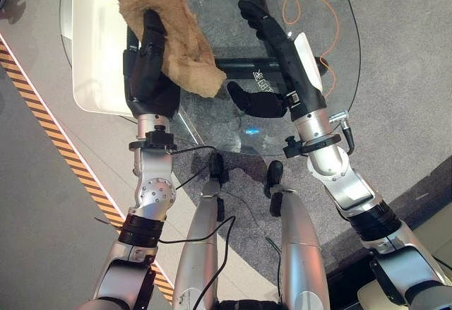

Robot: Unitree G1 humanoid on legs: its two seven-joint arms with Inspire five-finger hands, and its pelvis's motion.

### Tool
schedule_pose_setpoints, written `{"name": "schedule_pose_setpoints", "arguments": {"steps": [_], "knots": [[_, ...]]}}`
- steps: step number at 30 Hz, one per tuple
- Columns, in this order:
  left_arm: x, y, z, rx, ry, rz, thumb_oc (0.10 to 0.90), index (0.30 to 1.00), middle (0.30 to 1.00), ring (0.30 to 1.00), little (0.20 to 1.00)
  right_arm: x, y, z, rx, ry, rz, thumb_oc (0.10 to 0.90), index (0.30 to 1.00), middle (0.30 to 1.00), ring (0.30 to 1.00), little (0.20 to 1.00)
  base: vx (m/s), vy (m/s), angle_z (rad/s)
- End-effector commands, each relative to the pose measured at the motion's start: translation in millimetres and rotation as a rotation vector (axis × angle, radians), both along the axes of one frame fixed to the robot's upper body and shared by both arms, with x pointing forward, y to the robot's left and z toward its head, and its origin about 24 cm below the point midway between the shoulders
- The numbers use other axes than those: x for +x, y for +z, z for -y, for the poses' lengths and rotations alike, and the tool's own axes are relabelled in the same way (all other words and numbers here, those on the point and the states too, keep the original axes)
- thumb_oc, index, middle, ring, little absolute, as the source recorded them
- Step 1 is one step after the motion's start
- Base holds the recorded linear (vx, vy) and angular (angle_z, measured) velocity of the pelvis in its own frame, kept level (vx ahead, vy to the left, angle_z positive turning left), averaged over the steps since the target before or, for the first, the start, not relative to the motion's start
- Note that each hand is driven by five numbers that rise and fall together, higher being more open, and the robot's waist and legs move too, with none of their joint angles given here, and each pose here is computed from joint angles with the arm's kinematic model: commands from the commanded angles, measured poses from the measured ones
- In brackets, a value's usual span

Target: Wipe the table with a cloth and put it in the basket.

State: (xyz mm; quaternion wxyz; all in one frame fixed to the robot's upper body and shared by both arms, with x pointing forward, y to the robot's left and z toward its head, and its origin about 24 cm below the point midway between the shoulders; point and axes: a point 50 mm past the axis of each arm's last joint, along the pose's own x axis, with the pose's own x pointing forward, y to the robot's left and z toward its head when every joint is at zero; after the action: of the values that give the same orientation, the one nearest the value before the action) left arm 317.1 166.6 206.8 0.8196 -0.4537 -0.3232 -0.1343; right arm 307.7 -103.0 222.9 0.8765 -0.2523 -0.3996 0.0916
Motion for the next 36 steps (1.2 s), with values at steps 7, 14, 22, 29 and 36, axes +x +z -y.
{"name": "schedule_pose_setpoints", "arguments": {"steps": [7, 14, 22, 29, 36], "knots": [[-35.7, 71.8, -12.9, -0.036, 0.204, 0.385, 0.100, 0.300, 0.300, 0.300, 0.200, -37.4, 55.1, -13.4, 0.156, 0.131, 0.346, 0.800, 0.900, 0.900, 0.900, 0.900, 0.00, 0.000, 0.00], [-36.9, 70.1, -32.7, -0.039, 0.366, 0.365, 0.100, 0.300, 0.300, 0.300, 0.200, -19.9, 42.0, 11.1, 0.271, -0.051, 0.304, 0.800, 0.900, 0.900, 0.900, 0.900, 0.00, 0.000, 0.00], [-30.8, 61.5, -55.0, -0.050, 0.526, 0.285, 0.100, 0.300, 0.300, 0.300, 0.200, 7.8, 4.3, 58.8, 0.448, -0.397, 0.211, 0.800, 0.900, 0.900, 0.900, 0.900, 0.01, 0.015, -0.03], [-21.6, 59.0, -78.5, -0.055, 0.667, 0.203, 0.100, 0.300, 0.300, 0.300, 0.200, 26.5, -26.4, 112.0, 0.543, -0.686, 0.108, 0.800, 0.900, 0.900, 0.900, 0.900, 0.00, 0.012, -0.01], [-15.4, 66.7, -96.2, -0.054, 0.820, 0.128, 0.100, 0.300, 0.300, 0.300, 0.200, 31.3, -60.6, 158.9, 0.631, -0.908, -0.007, 0.800, 0.900, 0.900, 0.900, 0.900, 0.00, 0.000, 0.00]]}}
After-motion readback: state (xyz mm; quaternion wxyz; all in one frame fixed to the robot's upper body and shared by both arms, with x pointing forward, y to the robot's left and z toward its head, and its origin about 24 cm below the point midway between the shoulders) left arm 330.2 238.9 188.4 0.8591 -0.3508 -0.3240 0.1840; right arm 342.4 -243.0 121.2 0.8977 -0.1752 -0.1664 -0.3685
